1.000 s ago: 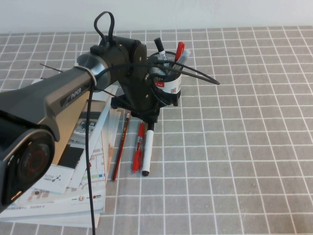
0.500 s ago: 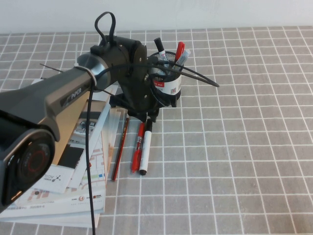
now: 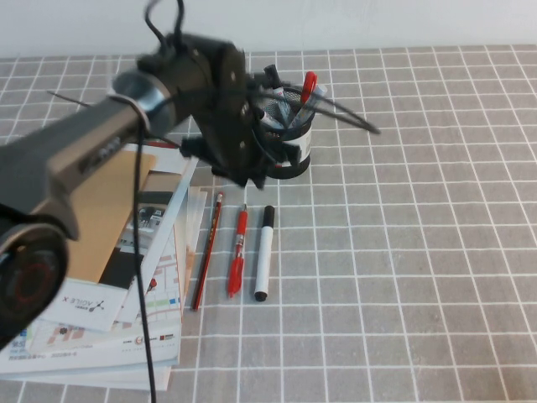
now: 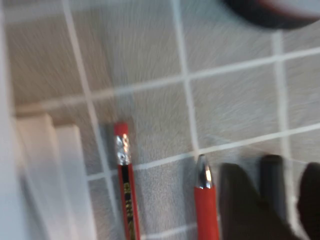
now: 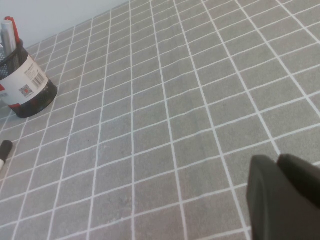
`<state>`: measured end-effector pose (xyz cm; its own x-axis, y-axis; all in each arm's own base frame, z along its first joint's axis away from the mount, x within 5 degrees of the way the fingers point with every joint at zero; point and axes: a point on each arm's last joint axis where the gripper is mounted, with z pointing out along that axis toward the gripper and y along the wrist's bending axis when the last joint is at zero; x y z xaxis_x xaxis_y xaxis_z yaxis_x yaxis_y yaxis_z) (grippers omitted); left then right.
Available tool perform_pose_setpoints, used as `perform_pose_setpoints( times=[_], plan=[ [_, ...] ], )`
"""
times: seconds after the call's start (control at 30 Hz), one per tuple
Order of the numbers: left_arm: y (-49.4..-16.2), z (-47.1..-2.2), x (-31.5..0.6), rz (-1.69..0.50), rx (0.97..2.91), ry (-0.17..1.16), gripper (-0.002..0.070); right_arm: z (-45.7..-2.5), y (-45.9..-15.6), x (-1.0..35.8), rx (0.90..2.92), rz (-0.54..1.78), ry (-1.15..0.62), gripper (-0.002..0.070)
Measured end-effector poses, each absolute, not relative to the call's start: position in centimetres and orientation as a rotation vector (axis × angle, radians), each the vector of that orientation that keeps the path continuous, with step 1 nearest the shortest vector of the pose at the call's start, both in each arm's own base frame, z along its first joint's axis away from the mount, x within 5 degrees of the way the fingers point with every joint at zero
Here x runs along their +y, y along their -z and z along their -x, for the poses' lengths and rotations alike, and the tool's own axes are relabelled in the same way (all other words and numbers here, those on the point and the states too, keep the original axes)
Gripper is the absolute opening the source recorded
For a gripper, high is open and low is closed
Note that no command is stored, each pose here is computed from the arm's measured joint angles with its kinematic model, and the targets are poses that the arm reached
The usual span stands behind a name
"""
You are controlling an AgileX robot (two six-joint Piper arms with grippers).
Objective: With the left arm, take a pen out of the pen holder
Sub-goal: 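Take a marker out of the pen holder and lay it on the table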
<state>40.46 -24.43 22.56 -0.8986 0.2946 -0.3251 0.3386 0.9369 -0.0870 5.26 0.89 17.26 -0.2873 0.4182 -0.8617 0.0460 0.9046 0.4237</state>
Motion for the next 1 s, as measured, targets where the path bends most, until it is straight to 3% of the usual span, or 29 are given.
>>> perform_pose_setpoints(
  times=[0.1,0.3,0.43,0.73,1.0],
  plan=[
    [-26.4,-39.6,-23.7,-0.536,2.69,0.195,0.006,-5.3,-17.3,0.9,1.838,-0.345,-0.376,-0.0013],
    [-32.6,-36.3,-21.7,-0.636,2.526,0.05,0.0006,-5.3,-17.3,0.9,1.838,-0.345,-0.376,-0.0013],
    [-32.7,-32.7,-20.9,-0.679,2.491,0.047,0.0003,-5.3,-17.3,0.9,1.838,-0.345,-0.376,-0.0013],
    [-32.7,-21.5,-18.6,-0.74,2.303,0.253,0.0001,-5.3,-17.3,0.9,1.838,-0.345,-0.376,-0.0013],
    [-30.1,-16.0,-16.2,-0.796,2.458,0.244,0.0,-5.3,-17.3,0.9,1.838,-0.345,-0.376,-0.0013]
  ],
)
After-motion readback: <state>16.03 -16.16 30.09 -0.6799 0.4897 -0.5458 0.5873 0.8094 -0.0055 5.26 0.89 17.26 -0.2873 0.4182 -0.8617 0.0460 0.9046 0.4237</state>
